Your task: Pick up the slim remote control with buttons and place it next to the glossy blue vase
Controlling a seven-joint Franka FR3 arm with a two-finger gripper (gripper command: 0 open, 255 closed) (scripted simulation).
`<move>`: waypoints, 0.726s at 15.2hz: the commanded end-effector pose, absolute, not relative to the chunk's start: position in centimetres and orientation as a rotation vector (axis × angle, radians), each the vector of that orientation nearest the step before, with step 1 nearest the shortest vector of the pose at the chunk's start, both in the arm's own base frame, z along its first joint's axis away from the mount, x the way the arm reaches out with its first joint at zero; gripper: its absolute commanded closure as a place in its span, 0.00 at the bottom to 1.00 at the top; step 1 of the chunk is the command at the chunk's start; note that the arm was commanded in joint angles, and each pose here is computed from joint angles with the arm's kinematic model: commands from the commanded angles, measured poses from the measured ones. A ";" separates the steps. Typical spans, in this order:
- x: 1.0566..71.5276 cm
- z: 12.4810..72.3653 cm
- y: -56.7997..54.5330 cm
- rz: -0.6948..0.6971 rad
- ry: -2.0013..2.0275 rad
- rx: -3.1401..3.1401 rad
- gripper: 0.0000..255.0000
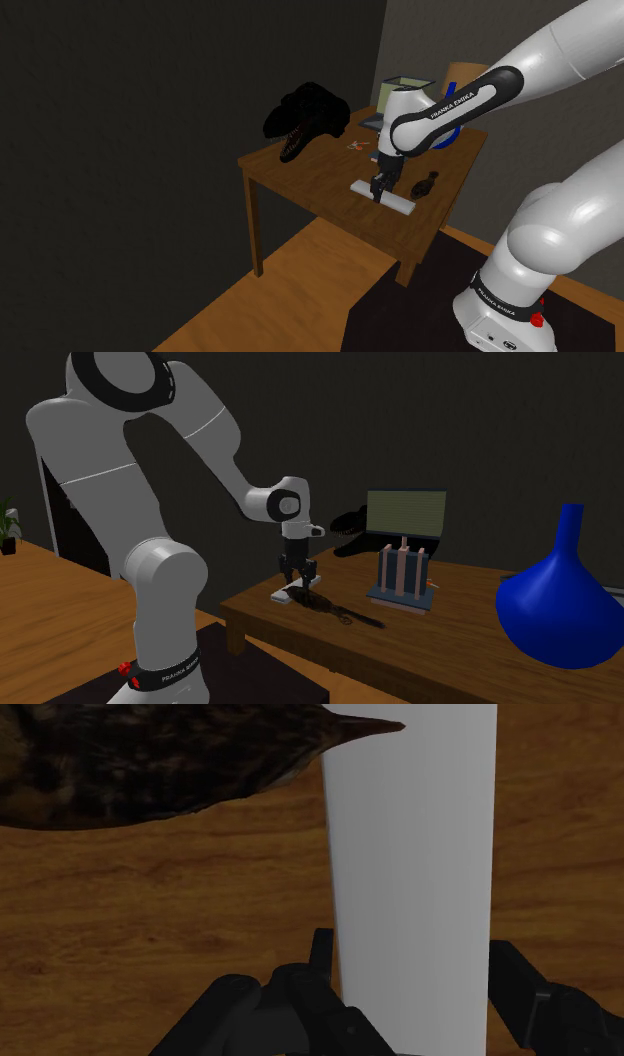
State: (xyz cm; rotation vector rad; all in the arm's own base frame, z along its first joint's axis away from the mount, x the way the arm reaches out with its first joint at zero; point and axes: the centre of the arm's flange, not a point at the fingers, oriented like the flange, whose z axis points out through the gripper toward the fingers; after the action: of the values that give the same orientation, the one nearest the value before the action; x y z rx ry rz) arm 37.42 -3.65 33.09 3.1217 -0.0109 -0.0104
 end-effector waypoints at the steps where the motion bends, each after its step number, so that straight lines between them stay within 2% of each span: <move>1: 37.4 33.1 -3.7 -0.012 -0.012 3.122 1.00; 5: 37.4 33.0 -3.6 -0.011 -0.012 3.122 1.00; 11: 37.4 36.2 -3.6 -0.011 -0.012 3.122 1.00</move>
State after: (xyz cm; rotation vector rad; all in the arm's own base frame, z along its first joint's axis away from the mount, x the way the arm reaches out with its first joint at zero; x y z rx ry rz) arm 37.48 -3.60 35.70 3.1219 -0.0119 -0.0112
